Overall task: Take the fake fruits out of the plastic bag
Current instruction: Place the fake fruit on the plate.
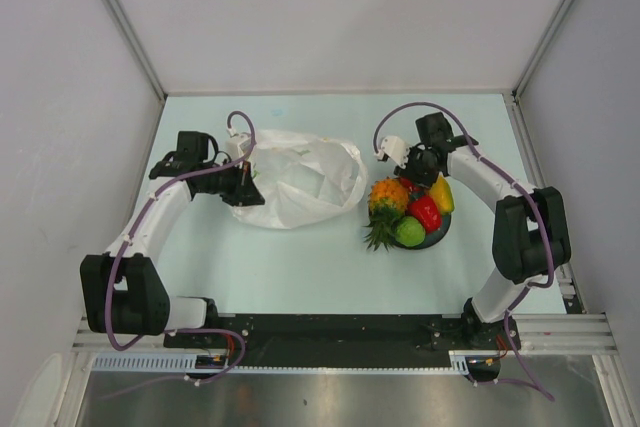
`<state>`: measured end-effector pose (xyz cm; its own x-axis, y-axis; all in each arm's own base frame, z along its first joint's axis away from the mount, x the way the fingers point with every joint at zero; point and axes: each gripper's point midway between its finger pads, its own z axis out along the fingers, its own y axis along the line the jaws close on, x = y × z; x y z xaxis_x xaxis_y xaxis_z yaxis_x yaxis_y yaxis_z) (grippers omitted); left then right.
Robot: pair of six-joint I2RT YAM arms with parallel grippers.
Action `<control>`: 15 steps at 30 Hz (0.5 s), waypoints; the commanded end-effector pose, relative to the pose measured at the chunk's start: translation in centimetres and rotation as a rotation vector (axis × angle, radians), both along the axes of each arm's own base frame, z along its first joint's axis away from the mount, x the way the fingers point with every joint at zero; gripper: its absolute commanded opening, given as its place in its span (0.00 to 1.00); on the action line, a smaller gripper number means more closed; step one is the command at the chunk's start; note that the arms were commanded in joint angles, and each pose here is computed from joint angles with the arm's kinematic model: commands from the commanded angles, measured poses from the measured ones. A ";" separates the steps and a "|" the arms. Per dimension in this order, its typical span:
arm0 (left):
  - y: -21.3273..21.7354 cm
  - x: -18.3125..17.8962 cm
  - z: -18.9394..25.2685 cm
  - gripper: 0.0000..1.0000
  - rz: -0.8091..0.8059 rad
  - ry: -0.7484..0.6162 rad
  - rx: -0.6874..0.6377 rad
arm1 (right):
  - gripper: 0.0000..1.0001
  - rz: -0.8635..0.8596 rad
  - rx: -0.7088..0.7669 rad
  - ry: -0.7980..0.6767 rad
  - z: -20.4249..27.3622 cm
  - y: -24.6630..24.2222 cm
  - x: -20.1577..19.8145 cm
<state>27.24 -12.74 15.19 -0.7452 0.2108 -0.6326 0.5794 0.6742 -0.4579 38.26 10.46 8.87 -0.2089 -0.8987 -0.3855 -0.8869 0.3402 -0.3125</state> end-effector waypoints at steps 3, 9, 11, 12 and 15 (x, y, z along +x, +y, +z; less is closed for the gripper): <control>-0.4 0.7 1.4 0.00 -0.012 -0.036 -0.017 | 0.16 0.012 -0.014 0.018 0.1 0.2 -0.7; -0.5 0.9 1.3 0.00 -0.011 -0.035 -0.024 | 0.35 0.000 -0.005 0.005 0.6 0.4 -0.7; -0.6 1.0 1.3 0.00 -0.011 -0.032 -0.028 | 0.40 -0.001 -0.007 0.001 0.8 0.5 -0.8; -0.6 1.1 1.3 0.00 -0.010 -0.028 -0.028 | 0.42 -0.001 -0.008 -0.004 1.1 0.5 -0.8; -0.8 1.1 1.2 0.00 -0.016 -0.020 -0.034 | 0.49 -0.003 -0.018 -0.010 1.5 0.4 -1.1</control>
<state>27.40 -12.77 14.80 -0.7576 0.2083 -0.6186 0.5692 0.6747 -0.4699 37.57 10.90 8.67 -0.2129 -0.9044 -0.3699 -0.8945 0.3328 -0.2987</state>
